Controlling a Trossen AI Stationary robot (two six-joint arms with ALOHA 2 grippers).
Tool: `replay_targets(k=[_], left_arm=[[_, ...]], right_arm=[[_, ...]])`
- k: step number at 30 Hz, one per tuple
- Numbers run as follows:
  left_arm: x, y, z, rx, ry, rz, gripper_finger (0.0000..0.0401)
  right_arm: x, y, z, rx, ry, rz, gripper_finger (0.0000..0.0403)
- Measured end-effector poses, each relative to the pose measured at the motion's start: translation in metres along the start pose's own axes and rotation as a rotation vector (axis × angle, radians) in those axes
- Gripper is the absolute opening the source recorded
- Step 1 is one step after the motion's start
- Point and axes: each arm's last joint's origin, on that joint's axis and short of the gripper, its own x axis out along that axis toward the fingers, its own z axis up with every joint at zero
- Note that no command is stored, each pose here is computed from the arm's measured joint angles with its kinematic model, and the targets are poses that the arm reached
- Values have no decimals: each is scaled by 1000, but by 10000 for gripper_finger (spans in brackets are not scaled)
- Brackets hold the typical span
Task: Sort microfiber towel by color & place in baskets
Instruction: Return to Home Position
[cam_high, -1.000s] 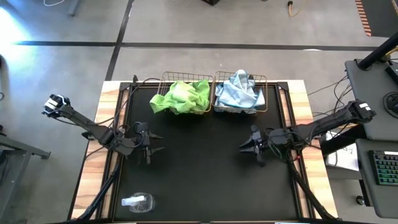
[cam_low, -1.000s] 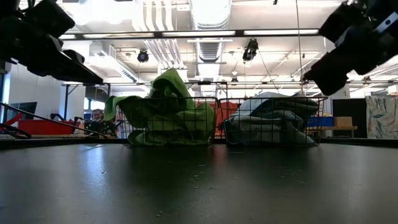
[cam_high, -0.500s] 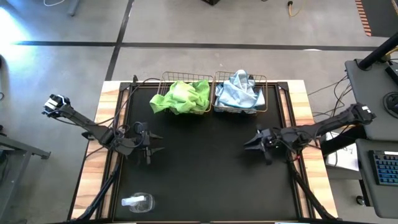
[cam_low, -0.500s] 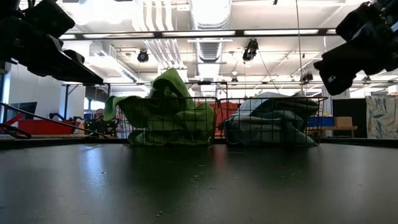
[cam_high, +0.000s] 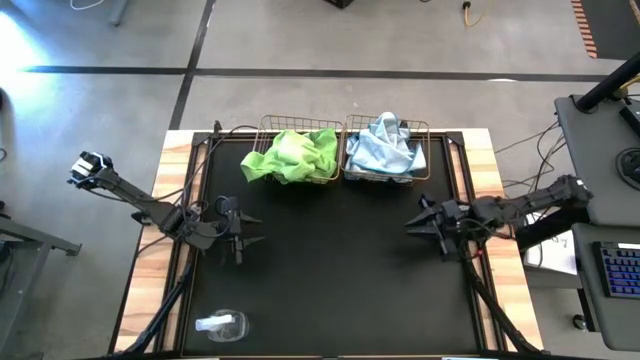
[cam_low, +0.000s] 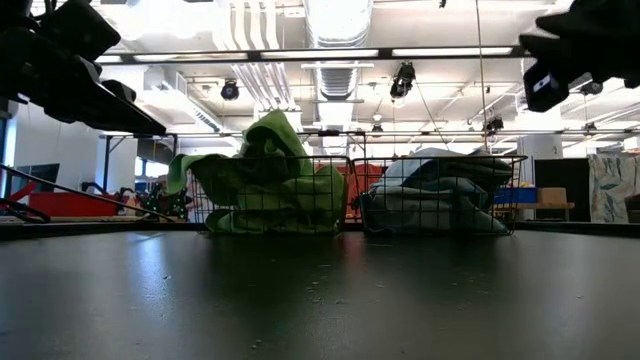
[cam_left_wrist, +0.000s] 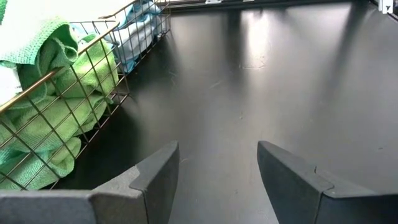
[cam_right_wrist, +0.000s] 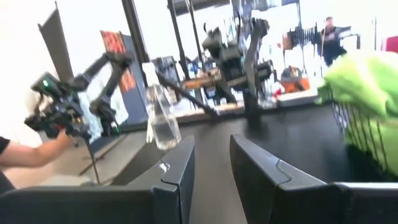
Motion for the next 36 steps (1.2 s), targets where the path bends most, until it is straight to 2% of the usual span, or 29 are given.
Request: replay_targets(k=[7, 22, 26, 31, 36], left_arm=[[0, 0, -1, 6, 6, 2, 201], [0, 0, -1, 13, 8, 10, 201], [0, 1, -1, 13, 8, 12, 201], [0, 1, -1, 12, 8, 12, 201], [0, 1, -1, 12, 7, 12, 201]], right_arm=[[-7, 1, 5, -4, -43, 17, 95], [-19, -2, 1, 3, -10, -23, 95], [-19, -4, -1, 0, 1, -91, 95], [-20, -9, -4, 2, 9, -239, 95], [-20, -11, -5, -28, 13, -275, 95]])
